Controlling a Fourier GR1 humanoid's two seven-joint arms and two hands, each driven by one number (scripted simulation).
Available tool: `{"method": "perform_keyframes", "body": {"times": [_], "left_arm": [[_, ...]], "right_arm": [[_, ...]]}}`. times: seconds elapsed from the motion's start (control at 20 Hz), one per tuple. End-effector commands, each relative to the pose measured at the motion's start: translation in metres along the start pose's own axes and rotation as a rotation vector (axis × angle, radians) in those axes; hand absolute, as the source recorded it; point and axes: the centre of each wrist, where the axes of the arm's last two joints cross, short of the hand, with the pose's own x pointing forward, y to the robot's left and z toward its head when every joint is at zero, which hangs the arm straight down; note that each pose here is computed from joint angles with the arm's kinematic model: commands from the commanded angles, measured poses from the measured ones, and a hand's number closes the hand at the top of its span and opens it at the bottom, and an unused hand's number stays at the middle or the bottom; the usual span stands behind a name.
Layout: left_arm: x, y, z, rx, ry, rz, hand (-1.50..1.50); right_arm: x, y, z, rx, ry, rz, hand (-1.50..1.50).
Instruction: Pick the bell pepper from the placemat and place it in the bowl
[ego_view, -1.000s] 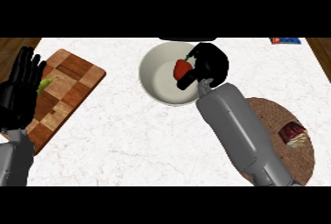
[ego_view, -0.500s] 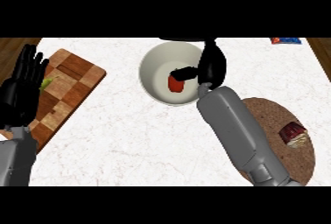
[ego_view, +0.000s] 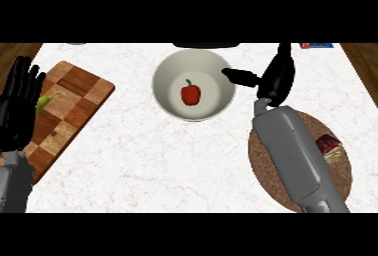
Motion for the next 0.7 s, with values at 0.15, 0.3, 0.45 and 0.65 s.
{"method": "perform_keyframes", "body": {"times": [0.15,0.3,0.45,0.65], "left_arm": [[0.019,-0.003,-0.001,0.019,0.013,0.009,0.0],[-0.007,0.016,0.006,0.021,0.013,0.002,0.0],[-0.002,-0.016,-0.008,0.018,0.018,0.015,0.0],[0.005,-0.002,0.003,0.011,0.013,0.012,0.0]], "right_arm": [[-0.057,-0.07,0.003,-0.103,0.028,-0.108,-1.5],[-0.064,-0.121,0.009,-0.115,-0.002,-0.124,-1.5],[-0.087,-0.152,0.014,-0.099,-0.026,-0.157,-1.5],[-0.126,-0.191,0.022,-0.095,-0.014,-0.192,-1.5]]}}
